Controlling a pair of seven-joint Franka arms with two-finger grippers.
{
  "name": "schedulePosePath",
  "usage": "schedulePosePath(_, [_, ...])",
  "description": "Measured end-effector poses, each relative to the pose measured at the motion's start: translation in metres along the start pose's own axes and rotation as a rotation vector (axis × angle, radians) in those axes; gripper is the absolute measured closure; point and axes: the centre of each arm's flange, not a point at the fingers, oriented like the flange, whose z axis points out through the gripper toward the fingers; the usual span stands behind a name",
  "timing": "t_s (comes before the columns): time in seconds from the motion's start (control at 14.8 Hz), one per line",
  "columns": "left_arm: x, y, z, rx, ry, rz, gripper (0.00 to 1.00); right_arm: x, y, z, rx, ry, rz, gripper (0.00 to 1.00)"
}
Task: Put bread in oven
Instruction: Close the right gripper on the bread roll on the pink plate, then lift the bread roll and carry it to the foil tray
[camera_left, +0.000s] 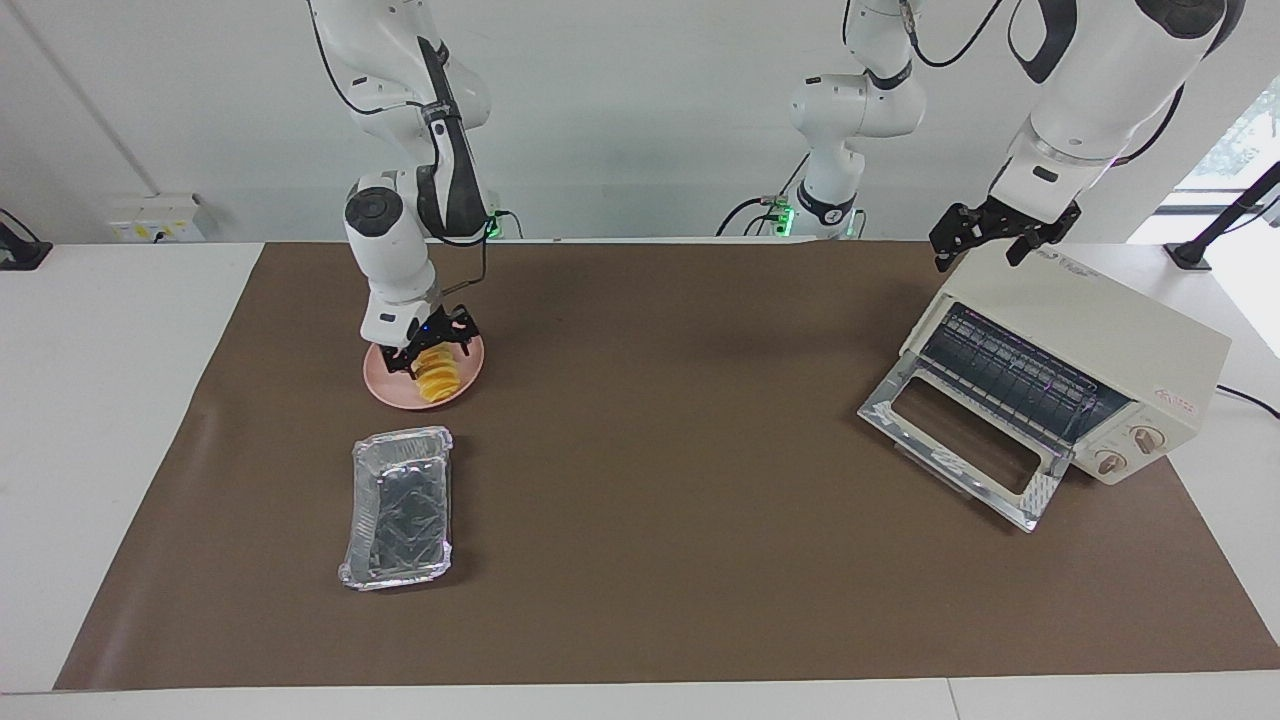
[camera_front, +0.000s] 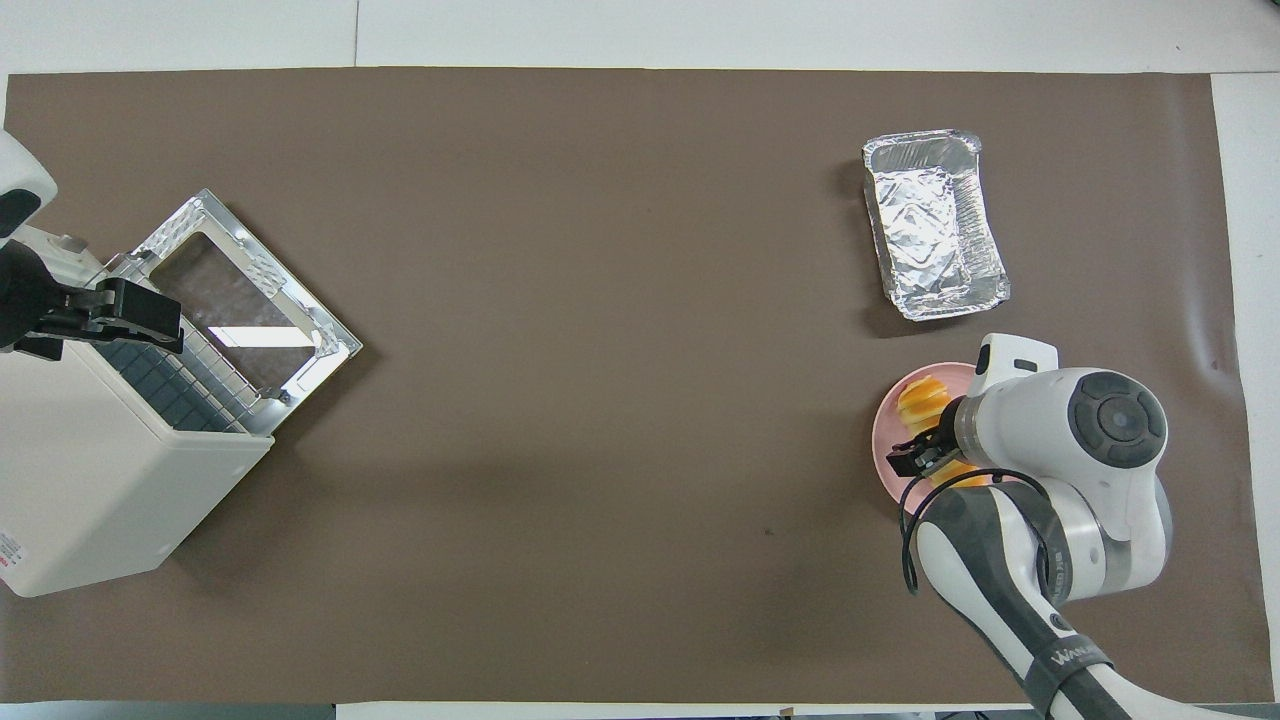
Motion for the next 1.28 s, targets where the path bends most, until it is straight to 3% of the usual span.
schedulePosePath(0.27, [0.000, 0.000, 0.000, 0.000, 0.000, 0.000, 0.00, 0.001, 0.002, -0.001, -0.004, 0.009, -0.014, 0.47])
schedulePosePath(0.41, [0.000, 0.000, 0.000, 0.000, 0.000, 0.000, 0.00, 0.001, 0.002, -0.002, -0.004, 0.011, -0.013, 0.64])
schedulePosePath(0.88, [0.000, 0.000, 0.000, 0.000, 0.000, 0.000, 0.00, 0.001, 0.004, -0.003, -0.005, 0.013, -0.012, 0.88])
schedulePosePath(1.28, [0.000, 0.000, 0.000, 0.000, 0.000, 0.000, 0.00, 0.008, 0.020, -0.026, 0.020, -0.047, 0.012, 0.88])
